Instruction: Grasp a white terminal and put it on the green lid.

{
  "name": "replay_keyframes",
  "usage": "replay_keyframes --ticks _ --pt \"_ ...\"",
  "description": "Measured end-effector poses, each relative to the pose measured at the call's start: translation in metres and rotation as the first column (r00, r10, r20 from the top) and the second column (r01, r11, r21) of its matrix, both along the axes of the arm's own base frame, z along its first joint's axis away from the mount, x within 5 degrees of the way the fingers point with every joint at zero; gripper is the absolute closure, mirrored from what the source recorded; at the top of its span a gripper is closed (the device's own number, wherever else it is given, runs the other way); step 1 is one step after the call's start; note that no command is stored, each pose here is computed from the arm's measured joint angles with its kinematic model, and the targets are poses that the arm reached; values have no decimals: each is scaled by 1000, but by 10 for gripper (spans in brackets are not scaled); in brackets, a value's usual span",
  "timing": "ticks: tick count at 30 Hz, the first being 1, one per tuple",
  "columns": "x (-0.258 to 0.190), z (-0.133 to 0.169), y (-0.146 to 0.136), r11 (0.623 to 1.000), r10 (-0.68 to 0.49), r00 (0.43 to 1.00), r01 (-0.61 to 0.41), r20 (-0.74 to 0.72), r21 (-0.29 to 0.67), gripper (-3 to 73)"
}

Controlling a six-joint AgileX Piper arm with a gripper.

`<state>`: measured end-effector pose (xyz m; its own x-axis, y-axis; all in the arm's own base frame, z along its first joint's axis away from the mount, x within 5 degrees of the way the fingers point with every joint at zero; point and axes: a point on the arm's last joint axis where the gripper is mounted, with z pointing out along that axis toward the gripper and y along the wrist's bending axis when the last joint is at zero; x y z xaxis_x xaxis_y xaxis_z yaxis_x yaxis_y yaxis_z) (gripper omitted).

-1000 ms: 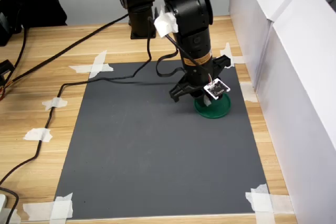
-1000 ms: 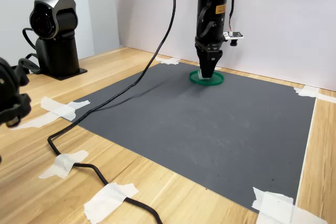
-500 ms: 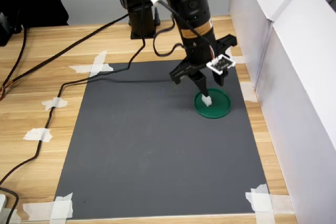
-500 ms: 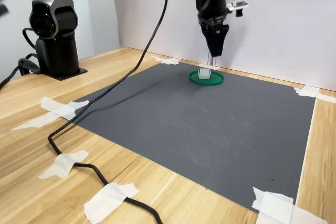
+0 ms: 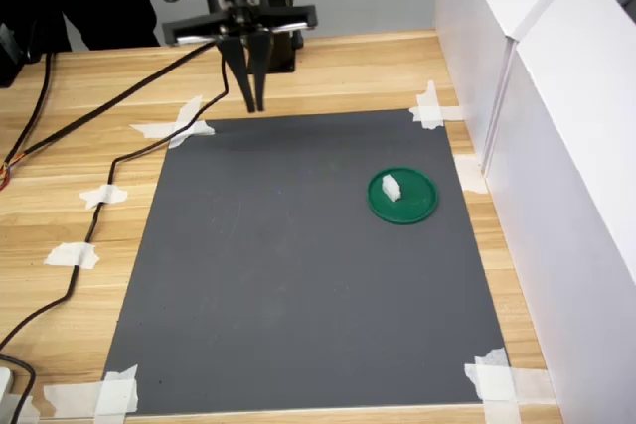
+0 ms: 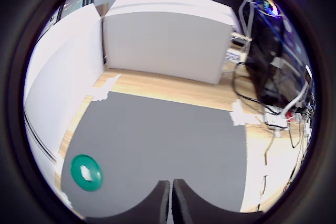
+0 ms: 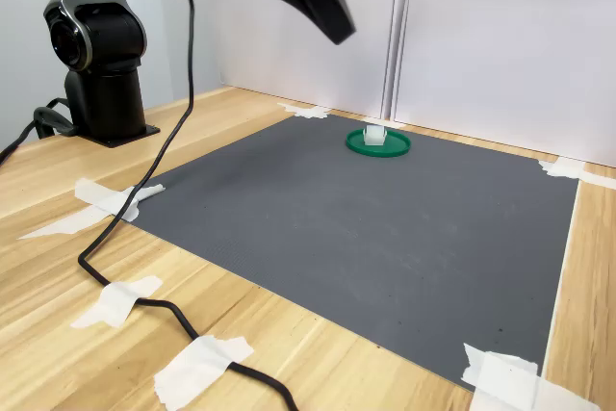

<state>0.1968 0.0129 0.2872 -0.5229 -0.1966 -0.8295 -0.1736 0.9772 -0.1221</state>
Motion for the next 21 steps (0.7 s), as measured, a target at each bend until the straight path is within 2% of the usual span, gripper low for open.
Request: replay_keyframes --ticks 4,10,16,21 --pt "-45 -21 -8 999 -43 996 43 84 -3 708" --pt "-100 -54 -9 999 -45 979 46 197 -1 711" --pt "-131 -57 -10 999 -47 920 45 390 15 711" --pt "-142 -58 -10 999 -46 889 42 455 19 711"
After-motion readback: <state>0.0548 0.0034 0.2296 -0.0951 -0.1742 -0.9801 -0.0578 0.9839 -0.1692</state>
